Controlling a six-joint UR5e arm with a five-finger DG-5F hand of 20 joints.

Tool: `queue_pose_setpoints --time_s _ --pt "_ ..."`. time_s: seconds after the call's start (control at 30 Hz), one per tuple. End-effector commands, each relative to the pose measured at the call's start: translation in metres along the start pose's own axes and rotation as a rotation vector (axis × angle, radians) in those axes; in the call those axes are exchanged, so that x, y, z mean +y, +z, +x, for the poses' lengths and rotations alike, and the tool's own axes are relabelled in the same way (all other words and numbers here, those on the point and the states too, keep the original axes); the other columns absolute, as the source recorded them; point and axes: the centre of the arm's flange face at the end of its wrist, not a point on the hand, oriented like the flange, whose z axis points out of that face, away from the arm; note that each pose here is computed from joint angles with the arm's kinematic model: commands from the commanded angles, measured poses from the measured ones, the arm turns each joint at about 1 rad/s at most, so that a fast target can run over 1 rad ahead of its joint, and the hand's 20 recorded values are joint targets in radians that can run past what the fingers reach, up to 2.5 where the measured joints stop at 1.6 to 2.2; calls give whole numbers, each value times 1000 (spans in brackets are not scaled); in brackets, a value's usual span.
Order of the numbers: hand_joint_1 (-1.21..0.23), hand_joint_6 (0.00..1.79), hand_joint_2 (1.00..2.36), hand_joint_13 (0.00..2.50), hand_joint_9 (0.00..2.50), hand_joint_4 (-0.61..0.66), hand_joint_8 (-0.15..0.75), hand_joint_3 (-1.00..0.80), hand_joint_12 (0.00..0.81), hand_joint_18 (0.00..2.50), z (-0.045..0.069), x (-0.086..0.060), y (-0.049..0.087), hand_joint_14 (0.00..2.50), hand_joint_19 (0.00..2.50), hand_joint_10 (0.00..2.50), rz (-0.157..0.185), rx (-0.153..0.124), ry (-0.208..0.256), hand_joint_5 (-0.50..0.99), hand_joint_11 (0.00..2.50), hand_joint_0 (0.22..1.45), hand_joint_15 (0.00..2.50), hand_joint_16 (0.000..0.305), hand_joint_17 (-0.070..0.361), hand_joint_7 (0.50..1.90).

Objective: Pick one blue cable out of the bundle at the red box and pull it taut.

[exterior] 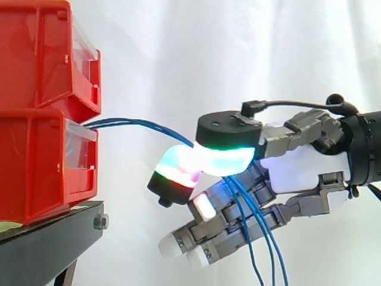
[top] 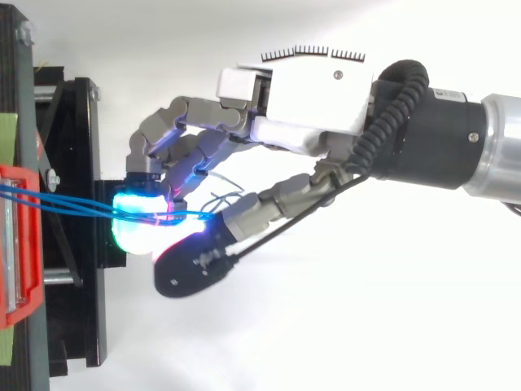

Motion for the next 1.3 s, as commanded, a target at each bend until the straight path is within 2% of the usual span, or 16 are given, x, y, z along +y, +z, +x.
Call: queue_pose_setpoints --time_s 0.0,0.07,0.13,0.27,0.37,0.63,0.73,0.9,1.1,1.2,1.23,1.27 --pt "-911 936 1000 441 792 99 332 -500 337 410 0 0 0 7 38 11 0 0 0 -183 846 761 177 53 119 873" --pt "-912 928 1000 425 779 144 330 -500 333 400 1 0 0 7 64 11 0 2 0 -179 842 678 181 53 119 868" --pt "-823 921 1000 408 769 172 359 -500 354 364 0 0 0 8 96 9 0 0 0 -176 819 513 204 57 128 862" --pt "-632 909 1000 404 781 187 371 -500 365 345 1 0 0 8 128 10 0 0 0 -168 788 479 205 60 135 837" --pt "-581 893 1000 385 776 158 351 -500 340 304 0 0 0 8 141 10 0 -1 0 -165 767 564 207 54 122 896" --pt "-724 910 1012 409 772 155 357 -234 344 336 1 0 0 8 128 9 0 0 0 -168 759 609 206 55 124 944" --pt "-754 933 1013 436 776 132 358 -185 344 361 1 1 0 9 116 9 -2 0 -1 -167 762 621 206 56 126 901" --pt "-791 938 1017 451 789 61 357 -150 339 379 1 1 0 8 116 9 -2 0 0 -167 769 650 210 54 120 945" --pt "-966 930 1015 456 782 74 337 -250 335 417 1 1 0 8 65 11 -2 0 0 -167 771 707 196 52 118 1007" --pt "-982 924 1010 460 782 118 332 -359 336 433 1 1 0 8 50 12 -2 0 0 -164 770 741 193 52 117 982" --pt "-1002 918 1000 459 781 163 328 -500 335 435 1 1 0 8 58 9 -2 0 0 -161 763 728 193 52 117 951" --pt "-994 917 1000 458 781 169 327 -500 334 432 1 1 0 8 65 12 -2 0 0 -160 757 704 197 52 117 945"
